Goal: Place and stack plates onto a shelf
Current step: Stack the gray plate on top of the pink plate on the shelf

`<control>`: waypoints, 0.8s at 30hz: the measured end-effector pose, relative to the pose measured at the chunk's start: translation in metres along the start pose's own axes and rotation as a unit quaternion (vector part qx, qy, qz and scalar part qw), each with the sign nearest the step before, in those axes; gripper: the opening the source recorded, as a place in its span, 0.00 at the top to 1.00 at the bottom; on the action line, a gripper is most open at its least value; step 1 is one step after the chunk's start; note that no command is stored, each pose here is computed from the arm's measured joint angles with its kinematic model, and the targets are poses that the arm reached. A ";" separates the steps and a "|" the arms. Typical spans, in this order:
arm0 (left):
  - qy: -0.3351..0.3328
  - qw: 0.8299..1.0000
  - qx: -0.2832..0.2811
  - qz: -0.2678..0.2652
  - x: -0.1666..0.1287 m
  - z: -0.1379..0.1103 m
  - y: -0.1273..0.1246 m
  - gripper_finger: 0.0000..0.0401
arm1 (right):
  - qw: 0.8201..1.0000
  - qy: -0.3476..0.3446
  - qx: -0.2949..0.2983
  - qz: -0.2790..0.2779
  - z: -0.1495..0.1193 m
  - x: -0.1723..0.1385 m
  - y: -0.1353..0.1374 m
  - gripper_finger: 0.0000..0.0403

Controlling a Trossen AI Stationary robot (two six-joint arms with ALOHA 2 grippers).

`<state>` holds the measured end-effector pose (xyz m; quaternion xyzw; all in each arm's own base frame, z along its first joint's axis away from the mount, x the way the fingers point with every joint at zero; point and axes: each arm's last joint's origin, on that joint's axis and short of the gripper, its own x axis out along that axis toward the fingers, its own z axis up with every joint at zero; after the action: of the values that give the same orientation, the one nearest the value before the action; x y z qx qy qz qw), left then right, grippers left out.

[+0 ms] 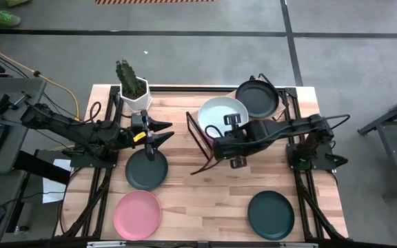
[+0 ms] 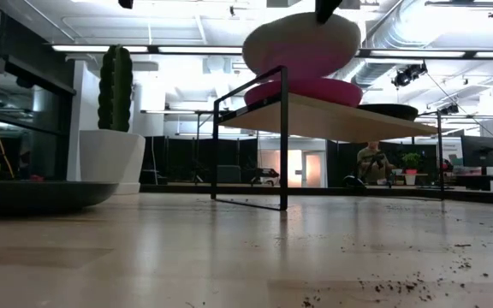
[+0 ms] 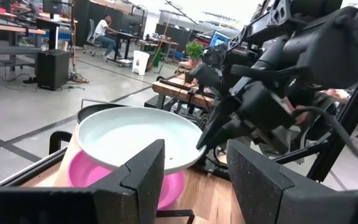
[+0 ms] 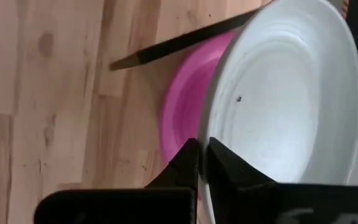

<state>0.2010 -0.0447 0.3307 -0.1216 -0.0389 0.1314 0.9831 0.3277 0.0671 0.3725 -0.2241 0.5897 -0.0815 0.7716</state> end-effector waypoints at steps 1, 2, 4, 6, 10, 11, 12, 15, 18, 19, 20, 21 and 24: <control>0.000 1.000 0.000 0.000 0.000 0.000 0.000 0.59 | 1.000 0.003 0.007 -0.001 0.001 0.002 -0.001 1.00; 0.000 1.000 0.000 0.000 0.000 0.000 0.000 0.59 | 1.000 0.006 0.014 -0.001 0.001 0.005 -0.003 1.00; 0.000 1.000 0.000 0.000 0.000 0.000 0.000 0.59 | 1.000 0.011 0.026 -0.003 0.001 0.007 -0.006 1.00; 0.000 1.000 0.000 0.000 0.000 0.000 0.000 0.59 | 0.999 0.022 0.039 -0.010 0.000 0.014 -0.008 1.00; 0.000 1.000 0.000 0.000 0.000 0.000 0.000 0.59 | 0.997 0.053 0.051 -0.013 -0.011 0.027 -0.006 1.00; 0.000 1.000 0.000 0.000 0.000 0.000 0.000 0.59 | 0.997 0.051 0.053 -0.013 -0.015 0.026 -0.006 1.00; 0.000 1.000 0.000 0.000 0.000 0.000 0.000 0.59 | 0.997 0.042 0.060 -0.013 -0.018 0.025 -0.005 1.00; 0.000 1.000 0.000 0.000 0.000 0.000 0.000 0.59 | 0.996 -0.015 0.084 -0.010 -0.023 0.017 -0.002 1.00; 0.000 1.000 0.000 0.000 0.000 0.000 0.000 0.59 | 0.995 -0.051 0.081 -0.007 -0.027 0.013 0.001 1.00; 0.000 1.000 0.000 0.000 0.000 0.000 0.000 0.59 | 0.995 -0.054 0.079 -0.007 -0.028 0.013 0.003 1.00; 0.000 1.000 0.000 0.000 0.000 0.000 0.000 0.59 | 0.996 -0.053 0.076 -0.006 -0.028 0.016 0.005 1.00; 0.000 1.000 0.000 0.000 0.000 0.000 0.000 0.59 | 0.996 -0.047 0.070 -0.006 -0.029 0.019 0.007 1.00; 0.000 1.000 0.000 0.000 0.000 0.000 0.000 0.59 | 0.998 -0.038 0.040 -0.006 -0.030 0.031 0.013 1.00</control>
<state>0.2010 -0.0447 0.3306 -0.1213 -0.0384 0.1313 0.9831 0.3068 0.0588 0.3342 -0.1994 0.5547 -0.1015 0.8014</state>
